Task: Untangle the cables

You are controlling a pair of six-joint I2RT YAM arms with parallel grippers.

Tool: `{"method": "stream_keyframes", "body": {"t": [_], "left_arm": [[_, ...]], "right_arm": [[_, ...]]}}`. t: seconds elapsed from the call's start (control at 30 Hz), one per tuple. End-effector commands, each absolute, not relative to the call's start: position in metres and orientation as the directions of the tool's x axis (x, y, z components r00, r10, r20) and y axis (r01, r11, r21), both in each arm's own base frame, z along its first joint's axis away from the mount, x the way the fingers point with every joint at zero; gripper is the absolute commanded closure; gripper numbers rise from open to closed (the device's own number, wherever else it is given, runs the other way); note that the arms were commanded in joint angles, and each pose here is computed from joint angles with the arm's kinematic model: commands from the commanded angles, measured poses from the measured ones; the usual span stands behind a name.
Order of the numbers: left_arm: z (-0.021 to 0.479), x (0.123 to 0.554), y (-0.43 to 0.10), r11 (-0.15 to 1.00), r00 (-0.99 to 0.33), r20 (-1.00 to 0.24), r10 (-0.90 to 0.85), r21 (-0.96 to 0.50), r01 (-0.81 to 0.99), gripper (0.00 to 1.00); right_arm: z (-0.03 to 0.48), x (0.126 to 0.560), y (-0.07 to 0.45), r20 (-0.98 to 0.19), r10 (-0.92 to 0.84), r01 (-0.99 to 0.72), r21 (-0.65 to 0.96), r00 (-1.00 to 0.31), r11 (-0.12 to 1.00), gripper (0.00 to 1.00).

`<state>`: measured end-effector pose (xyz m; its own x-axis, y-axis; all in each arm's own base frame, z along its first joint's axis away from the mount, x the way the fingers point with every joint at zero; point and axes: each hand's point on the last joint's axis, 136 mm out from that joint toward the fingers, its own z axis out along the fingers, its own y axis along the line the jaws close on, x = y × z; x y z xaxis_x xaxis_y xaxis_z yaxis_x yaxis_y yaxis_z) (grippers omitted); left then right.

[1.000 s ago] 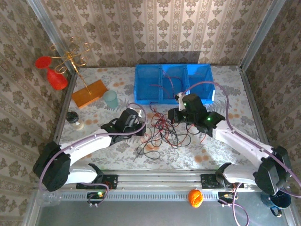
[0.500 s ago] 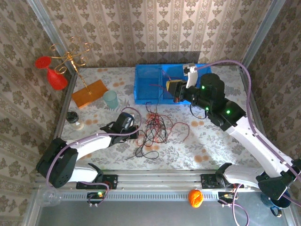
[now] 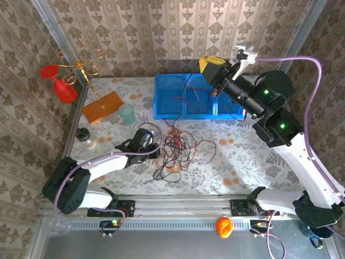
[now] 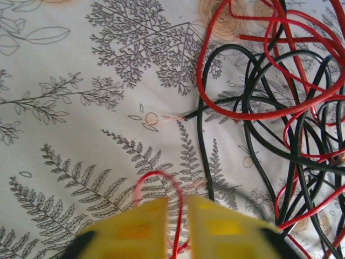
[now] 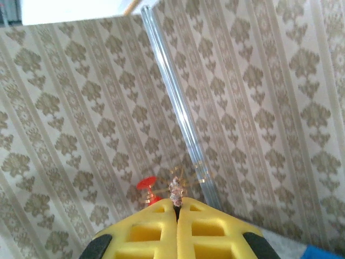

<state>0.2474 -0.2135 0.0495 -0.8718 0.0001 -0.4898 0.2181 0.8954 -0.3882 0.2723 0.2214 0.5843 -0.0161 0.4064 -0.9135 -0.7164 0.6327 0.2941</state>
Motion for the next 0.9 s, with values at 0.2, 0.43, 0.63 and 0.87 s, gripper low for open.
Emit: {"method": "stream_keyframes", "body": {"t": [0.2, 0.43, 0.63, 0.87], "left_arm": [[0.111, 0.243, -0.208, 0.863, -0.792, -0.609, 0.051, -0.372, 0.342, 0.17], [0.193, 0.239, -0.21, 0.794, -0.616, -0.787, 0.043, -0.347, 0.499, 0.1], [0.26, 0.25, -0.239, 0.701, -0.435, -0.899, 0.045, -0.282, 0.655, 0.13], [0.282, 0.272, -0.292, 0.604, -0.278, -0.96, 0.023, -0.208, 0.769, 0.25]], "right_arm": [[0.637, 0.267, 0.214, -0.877, 0.461, -0.732, 0.225, 0.135, 0.643, 1.0], [0.651, 0.272, 0.224, -0.869, 0.484, -0.757, 0.246, 0.105, 0.605, 1.0], [0.635, 0.279, 0.233, -0.877, 0.478, -0.755, 0.281, 0.048, 0.592, 1.0], [0.634, 0.275, 0.229, -0.882, 0.47, -0.748, 0.29, 0.033, 0.597, 1.0]]}}
